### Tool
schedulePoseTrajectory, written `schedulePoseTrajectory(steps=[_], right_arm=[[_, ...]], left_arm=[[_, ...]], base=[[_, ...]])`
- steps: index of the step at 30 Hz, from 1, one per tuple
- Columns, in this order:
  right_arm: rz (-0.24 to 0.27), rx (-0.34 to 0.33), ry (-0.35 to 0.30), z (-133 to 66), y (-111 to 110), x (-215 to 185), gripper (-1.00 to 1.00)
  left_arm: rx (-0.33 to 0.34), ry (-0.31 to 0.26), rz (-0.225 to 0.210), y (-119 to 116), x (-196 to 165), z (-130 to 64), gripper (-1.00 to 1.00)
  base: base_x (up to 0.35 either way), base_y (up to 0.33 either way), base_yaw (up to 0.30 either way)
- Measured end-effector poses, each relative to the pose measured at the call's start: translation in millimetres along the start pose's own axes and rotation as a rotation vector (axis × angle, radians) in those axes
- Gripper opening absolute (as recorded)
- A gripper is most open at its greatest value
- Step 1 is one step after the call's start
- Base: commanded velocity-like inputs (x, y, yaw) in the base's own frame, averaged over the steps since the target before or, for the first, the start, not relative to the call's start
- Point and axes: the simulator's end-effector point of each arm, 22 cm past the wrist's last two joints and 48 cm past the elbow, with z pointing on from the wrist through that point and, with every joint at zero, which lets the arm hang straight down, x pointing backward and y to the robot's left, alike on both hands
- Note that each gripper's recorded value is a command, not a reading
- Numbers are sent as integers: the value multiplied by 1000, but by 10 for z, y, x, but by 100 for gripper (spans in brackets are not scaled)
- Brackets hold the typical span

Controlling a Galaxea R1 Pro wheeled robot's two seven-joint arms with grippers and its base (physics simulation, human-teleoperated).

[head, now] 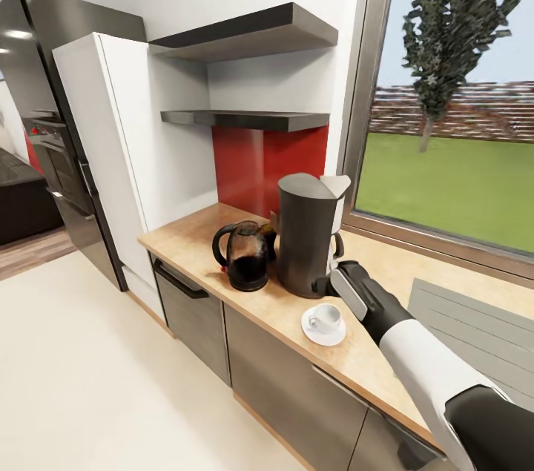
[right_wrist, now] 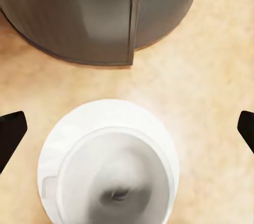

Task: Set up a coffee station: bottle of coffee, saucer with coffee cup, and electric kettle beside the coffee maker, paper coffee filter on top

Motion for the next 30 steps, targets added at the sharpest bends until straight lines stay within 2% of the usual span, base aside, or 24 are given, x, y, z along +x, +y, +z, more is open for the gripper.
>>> schedulePoseTrajectory(steps=[11, 21, 30], right_arm=[[1, -7, -9, -23, 23, -37, 100], [-4, -44, -124, -294, 144, -447, 100], [-7, -45, -143, -373, 147, -514, 100]], left_arm=[[2, -1, 2, -12, -8, 1, 100], [2, -8, 1, -12, -29, 2, 100], [2, -20, 0, -9, -69, 7, 100]], base=[[0, 0, 0], [0, 0, 0], [-17, 0, 0]])
